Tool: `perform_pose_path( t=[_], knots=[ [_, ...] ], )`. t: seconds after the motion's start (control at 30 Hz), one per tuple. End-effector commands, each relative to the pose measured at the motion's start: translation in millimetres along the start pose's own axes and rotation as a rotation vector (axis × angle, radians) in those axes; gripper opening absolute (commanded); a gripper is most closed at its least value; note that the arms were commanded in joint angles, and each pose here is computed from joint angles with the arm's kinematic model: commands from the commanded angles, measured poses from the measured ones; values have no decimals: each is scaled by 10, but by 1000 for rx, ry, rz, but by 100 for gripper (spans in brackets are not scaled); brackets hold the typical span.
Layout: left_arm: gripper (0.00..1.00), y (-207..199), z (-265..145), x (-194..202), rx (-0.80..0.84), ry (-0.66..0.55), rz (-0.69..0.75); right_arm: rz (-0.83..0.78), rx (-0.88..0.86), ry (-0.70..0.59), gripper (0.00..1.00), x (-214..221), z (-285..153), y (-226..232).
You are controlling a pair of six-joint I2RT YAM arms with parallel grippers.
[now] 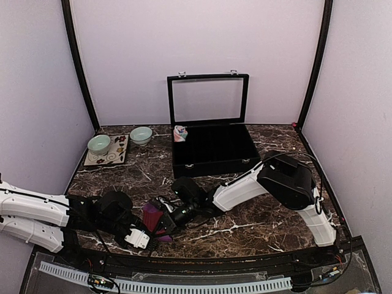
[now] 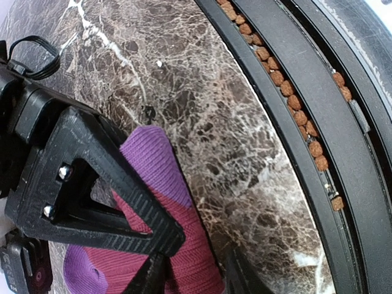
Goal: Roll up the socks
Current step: Roll the sock at the center of the board.
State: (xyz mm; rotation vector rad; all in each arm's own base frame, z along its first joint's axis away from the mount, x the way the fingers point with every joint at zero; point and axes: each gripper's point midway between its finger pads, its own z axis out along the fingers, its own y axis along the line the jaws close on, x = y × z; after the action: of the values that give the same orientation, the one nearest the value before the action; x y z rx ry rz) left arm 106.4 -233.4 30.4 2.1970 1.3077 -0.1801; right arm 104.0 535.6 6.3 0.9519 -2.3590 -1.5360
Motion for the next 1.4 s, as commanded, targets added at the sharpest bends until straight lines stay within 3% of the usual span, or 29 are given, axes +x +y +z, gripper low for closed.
perform_pose_path(
  t=[0.0,0.27,0.47,0.6,0.7,0.83,1.1,1.37],
  knots=[
    [35,-171,122,179,43,61,-36,346,372,192,0,1101,-9,-1399],
    [24,-370,203,382,107,138,-39,287,377,142,6,945,-53,-1298],
    [31,-420,251,500,139,203,-57,232,373,98,24,821,-80,-1220],
    [27,-416,282,502,218,234,-128,187,398,57,28,741,-153,-1179],
    [20,-453,290,482,268,236,-135,163,405,38,39,714,-199,-1135],
    [9,-440,291,500,277,239,-152,159,467,23,40,790,-348,-1184],
    [7,-459,223,418,367,198,-236,56,657,-32,42,886,-863,-1193],
    [5,-427,175,321,459,137,-319,-181,685,-118,51,1055,-1118,-968]
  ],
)
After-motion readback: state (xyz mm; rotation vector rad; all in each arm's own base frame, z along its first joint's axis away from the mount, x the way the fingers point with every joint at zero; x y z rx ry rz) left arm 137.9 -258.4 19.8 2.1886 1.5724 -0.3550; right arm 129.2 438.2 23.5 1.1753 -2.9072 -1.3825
